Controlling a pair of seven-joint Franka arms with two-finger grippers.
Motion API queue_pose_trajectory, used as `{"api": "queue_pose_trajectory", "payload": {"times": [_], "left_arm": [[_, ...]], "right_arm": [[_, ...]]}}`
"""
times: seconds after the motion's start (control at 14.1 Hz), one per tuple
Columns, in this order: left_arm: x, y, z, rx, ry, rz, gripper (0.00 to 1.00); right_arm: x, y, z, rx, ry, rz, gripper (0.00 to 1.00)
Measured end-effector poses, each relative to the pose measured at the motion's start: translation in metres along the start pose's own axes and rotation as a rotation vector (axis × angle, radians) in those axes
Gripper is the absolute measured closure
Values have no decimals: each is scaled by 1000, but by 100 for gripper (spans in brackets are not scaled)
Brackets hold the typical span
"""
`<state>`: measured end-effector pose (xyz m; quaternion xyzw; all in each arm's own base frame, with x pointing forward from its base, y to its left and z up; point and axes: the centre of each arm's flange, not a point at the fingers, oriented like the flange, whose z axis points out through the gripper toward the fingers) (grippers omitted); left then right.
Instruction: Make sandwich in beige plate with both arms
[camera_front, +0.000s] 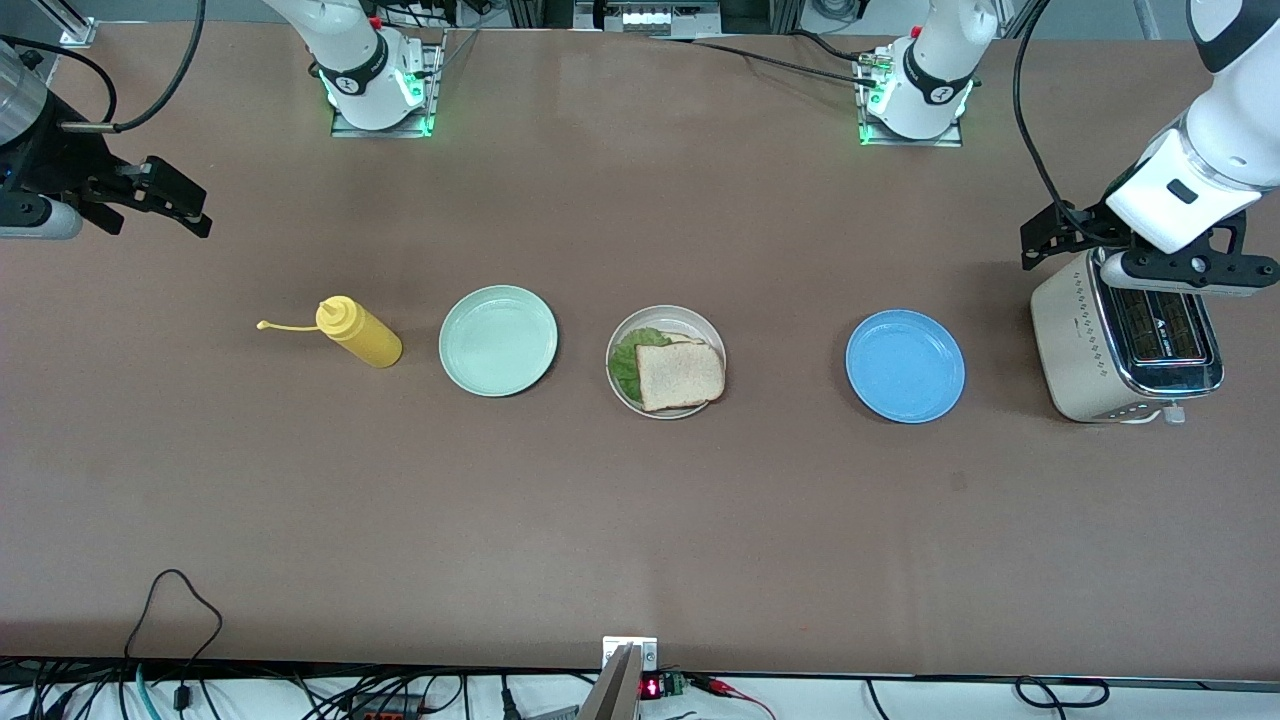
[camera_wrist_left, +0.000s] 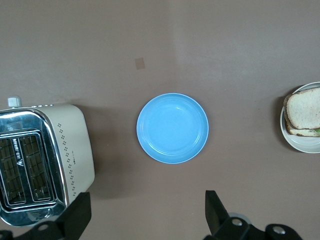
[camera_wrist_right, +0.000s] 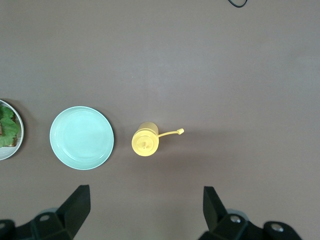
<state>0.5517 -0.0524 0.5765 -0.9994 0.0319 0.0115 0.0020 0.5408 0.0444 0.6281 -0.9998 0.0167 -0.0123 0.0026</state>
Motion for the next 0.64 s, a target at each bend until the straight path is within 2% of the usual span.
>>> {"api": "queue_pose_trajectory", "payload": {"times": [0.64], "left_arm": [[-2, 3, 2, -1, -18, 5, 0]], "right_arm": [[0, 0, 0, 0, 0, 0, 0]]}}
